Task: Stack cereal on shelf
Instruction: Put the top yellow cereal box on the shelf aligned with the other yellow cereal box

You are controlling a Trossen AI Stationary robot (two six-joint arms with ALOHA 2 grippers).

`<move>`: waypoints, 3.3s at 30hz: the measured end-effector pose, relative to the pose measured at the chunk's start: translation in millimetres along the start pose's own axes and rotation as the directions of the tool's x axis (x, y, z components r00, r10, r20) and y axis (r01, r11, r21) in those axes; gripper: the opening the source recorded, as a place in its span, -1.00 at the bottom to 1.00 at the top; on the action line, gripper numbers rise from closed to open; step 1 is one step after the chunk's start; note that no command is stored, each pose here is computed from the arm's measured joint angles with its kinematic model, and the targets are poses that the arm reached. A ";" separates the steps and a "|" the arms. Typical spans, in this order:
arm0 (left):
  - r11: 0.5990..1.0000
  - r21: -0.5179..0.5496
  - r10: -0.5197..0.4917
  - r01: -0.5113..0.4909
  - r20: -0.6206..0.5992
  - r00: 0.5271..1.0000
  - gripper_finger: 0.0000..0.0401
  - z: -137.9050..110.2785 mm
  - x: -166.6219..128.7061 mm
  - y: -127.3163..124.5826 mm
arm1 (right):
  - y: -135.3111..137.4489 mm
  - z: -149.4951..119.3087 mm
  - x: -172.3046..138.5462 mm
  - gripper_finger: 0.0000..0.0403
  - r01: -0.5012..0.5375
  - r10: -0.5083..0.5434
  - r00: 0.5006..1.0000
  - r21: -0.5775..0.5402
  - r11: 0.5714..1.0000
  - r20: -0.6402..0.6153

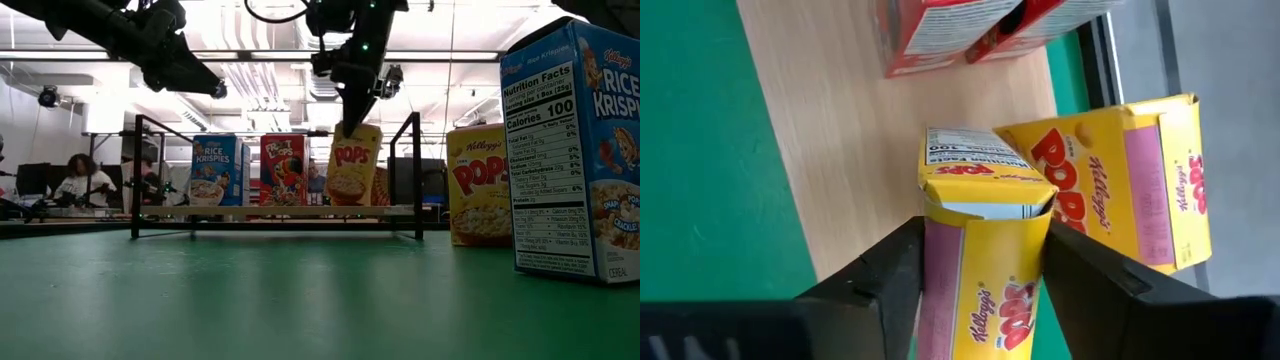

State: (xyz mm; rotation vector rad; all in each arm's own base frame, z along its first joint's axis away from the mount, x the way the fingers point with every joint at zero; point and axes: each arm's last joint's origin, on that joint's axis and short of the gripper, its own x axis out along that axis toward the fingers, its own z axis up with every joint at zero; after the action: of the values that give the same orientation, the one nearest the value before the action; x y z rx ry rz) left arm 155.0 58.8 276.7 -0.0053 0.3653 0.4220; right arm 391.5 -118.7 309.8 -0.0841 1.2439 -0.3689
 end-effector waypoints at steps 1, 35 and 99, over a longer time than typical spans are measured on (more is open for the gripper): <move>1.000 0.000 0.000 0.000 0.000 1.000 0.08 0.0 0.0 0.0 | -0.1 0.3 0.0 -0.05 0.002 -0.002 1.000 0.000 1.000 0.002; 1.000 0.005 0.000 0.000 -0.004 1.000 0.08 -0.4 0.1 0.0 | -3.9 25.8 -18.3 -0.92 0.051 -0.050 0.947 0.005 0.999 0.318; 1.000 0.005 -0.001 0.001 -0.014 1.000 0.08 -1.4 0.0 0.0 | -9.5 -15.7 4.4 -0.94 -0.041 0.044 0.998 0.051 0.998 -0.046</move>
State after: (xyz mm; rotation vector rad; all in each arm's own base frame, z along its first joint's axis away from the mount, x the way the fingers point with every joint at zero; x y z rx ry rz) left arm 154.5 58.7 275.4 -0.0040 0.3804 0.4204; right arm 375.9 -126.9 303.1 -0.0063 1.2804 -0.3664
